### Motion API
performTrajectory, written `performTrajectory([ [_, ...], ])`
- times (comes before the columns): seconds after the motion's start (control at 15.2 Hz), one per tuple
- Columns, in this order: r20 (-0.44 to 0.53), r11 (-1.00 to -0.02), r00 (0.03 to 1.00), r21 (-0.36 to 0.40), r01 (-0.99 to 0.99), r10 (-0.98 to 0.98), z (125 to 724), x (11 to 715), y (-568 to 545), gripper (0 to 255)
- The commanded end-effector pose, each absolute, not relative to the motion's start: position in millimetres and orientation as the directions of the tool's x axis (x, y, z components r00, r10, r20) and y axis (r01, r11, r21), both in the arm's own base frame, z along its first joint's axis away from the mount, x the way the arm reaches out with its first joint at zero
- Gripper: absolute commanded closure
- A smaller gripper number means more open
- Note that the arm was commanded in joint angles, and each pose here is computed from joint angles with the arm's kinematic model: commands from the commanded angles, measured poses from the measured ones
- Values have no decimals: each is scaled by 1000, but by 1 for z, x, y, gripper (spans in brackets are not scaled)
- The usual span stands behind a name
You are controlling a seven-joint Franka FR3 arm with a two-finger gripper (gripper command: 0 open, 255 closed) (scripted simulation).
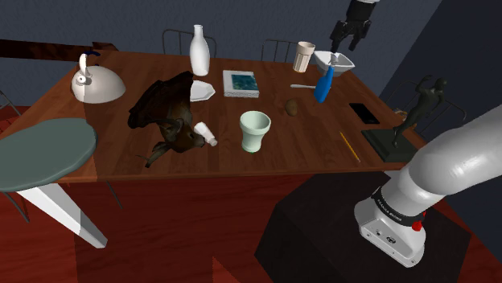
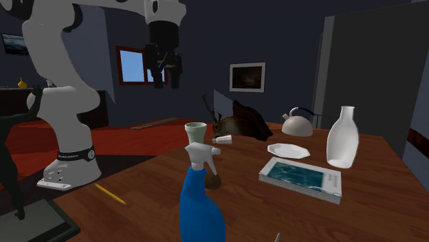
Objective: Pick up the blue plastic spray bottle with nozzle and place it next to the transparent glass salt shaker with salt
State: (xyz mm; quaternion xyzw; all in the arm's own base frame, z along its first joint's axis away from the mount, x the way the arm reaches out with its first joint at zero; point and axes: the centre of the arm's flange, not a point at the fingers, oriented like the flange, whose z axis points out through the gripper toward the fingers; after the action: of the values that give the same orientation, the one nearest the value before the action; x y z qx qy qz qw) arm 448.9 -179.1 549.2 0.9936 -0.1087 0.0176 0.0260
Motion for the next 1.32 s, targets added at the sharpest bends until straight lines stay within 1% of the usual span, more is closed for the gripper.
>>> performTrajectory([
  [0.0,33,-971,972,50,-233,-232,541,463,-201,0],
  [0.92,-24,-937,938,63,-343,-345,474,551,-355,0],
  [1.25,-26,-935,936,64,-348,-350,450,553,-363,0],
])
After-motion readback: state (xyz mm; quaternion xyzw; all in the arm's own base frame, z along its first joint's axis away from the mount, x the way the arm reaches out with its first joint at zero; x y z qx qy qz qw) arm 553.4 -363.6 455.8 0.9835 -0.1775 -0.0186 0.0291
